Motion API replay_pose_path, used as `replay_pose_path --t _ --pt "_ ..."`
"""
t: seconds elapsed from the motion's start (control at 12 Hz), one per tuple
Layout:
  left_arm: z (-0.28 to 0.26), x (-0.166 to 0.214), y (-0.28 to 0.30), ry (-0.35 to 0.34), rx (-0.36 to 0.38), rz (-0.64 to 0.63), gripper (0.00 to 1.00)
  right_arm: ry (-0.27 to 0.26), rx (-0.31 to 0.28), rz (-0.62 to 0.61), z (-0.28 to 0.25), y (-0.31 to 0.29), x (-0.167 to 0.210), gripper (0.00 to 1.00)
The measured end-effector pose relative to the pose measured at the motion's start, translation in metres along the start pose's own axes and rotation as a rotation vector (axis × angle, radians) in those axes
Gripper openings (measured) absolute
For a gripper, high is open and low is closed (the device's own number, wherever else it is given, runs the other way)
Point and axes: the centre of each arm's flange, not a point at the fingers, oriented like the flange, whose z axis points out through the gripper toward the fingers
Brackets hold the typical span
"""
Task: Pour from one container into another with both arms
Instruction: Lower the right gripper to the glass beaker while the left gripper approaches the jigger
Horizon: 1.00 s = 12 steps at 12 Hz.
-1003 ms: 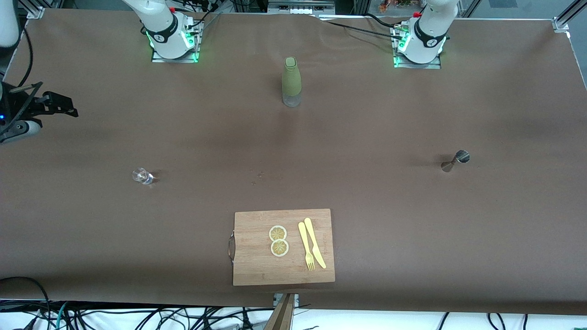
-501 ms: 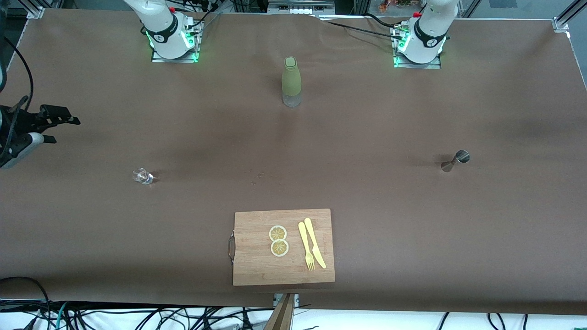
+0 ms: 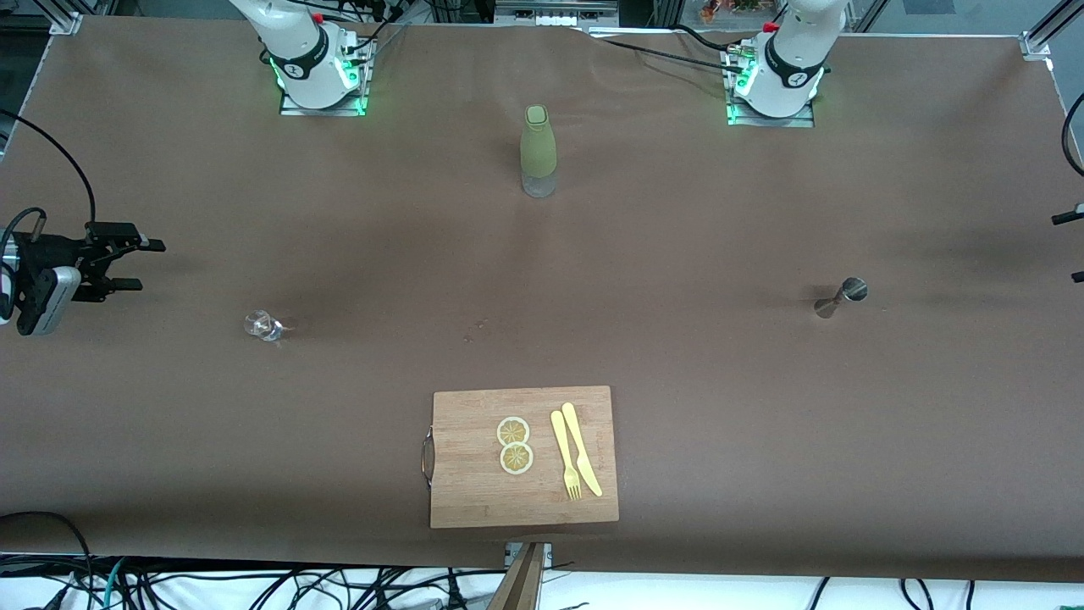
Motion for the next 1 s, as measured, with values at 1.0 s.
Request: replay_pose_path --t 1.0 --pt "0.115 -0.092 -0.042 0.24 -0.274 0.298 1.0 0.576 0.093 -0.645 0.123 0.108 -0.045 1.0"
